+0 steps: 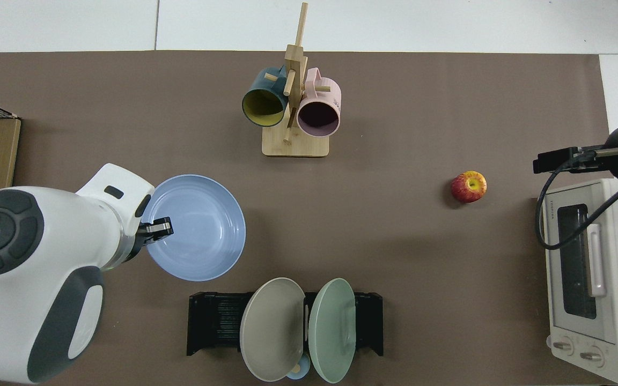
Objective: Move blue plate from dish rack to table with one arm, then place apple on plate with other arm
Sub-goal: 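Carry the blue plate to the table while the right gripper reaches the apple, then release the blue plate while the right gripper lifts the red apple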
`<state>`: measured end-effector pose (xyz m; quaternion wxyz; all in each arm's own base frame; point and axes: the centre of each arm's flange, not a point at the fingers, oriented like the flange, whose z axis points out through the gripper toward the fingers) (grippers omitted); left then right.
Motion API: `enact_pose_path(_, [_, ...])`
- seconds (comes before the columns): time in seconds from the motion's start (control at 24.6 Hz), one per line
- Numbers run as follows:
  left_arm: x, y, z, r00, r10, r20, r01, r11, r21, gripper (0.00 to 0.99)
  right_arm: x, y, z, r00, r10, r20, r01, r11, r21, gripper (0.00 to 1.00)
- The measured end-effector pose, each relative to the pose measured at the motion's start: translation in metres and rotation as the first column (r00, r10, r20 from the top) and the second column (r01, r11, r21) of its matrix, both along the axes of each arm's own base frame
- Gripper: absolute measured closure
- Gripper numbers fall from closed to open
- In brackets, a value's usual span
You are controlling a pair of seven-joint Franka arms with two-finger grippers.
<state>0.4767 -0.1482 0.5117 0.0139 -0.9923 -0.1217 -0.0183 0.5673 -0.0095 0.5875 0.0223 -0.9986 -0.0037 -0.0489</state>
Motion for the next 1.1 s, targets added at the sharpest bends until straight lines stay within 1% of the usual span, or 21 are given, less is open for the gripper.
enact_pose_path(0.08, [0.003, -0.008, -0.006, 1.0, 0.012, -0.009, -0.012, 0.998, -0.062, 0.93, 0.002, 0.001, -0.003, 1.0, 0.002, -0.004, -0.002, 1.0, 0.0, 0.0])
enact_pose_path(0.2, [0.005, -0.028, -0.016, 1.0, 0.019, -0.009, -0.02, 0.99, -0.138, 0.93, 0.007, 0.01, -0.012, 1.0, 0.003, -0.013, -0.003, 1.0, 0.001, 0.0])
enact_pose_path(0.28, [0.003, -0.042, -0.027, 0.999, 0.028, -0.017, -0.03, 0.982, -0.188, 0.93, 0.014, 0.022, -0.023, 1.0, -0.003, -0.009, 0.003, 1.0, 0.002, 0.0])
enact_pose_path(0.37, [0.001, -0.052, -0.039, 0.999, 0.034, -0.017, -0.037, 0.975, -0.221, 0.93, 0.022, 0.032, -0.039, 1.0, -0.012, -0.014, 0.012, 1.0, 0.003, 0.0])
enact_pose_path(0.45, [-0.002, -0.066, -0.06, 0.999, 0.042, -0.016, -0.044, 0.969, -0.243, 0.93, 0.033, 0.042, -0.06, 1.0, -0.018, -0.021, 0.018, 1.0, 0.002, 0.0])
enact_pose_path(0.57, [-0.006, -0.098, -0.101, 0.997, 0.077, -0.003, -0.075, 0.959, -0.273, 0.93, 0.047, 0.051, -0.097, 0.999, -0.019, -0.036, 0.019, 1.0, -0.001, 0.0])
enact_pose_path(0.69, [-0.01, -0.128, -0.135, 0.995, 0.104, -0.012, -0.103, 0.946, -0.306, 0.93, 0.058, 0.055, -0.133, 0.999, -0.019, -0.039, 0.018, 1.0, -0.004, 0.0])
enact_pose_path(0.77, [-0.011, -0.139, -0.15, 0.994, 0.111, -0.02, -0.112, 0.941, -0.32, 0.93, 0.061, 0.055, -0.157, 0.999, -0.02, -0.033, 0.02, 1.0, -0.006, 0.0])
enact_pose_path(0.85, [-0.009, -0.143, -0.157, 0.992, 0.124, -0.013, -0.121, 0.935, -0.334, 0.93, 0.061, 0.054, -0.176, 0.999, -0.02, -0.029, 0.02, 1.0, -0.014, 0.0])
enact_pose_path(0.97, [-0.005, -0.143, -0.163, 0.99, 0.138, -0.007, -0.132, 0.93, -0.344, 0.93, 0.058, 0.05, -0.196, 0.999, -0.017, -0.041, 0.016, 0.999, -0.032, 0.0])
enact_pose_path(1.1, [-0.006, -0.14, -0.168, 0.99, 0.141, -0.015, -0.137, 0.931, -0.338, 0.93, 0.055, 0.046, -0.207, 0.998, -0.01, -0.059, 0.008, 0.999, -0.041, 0.0])
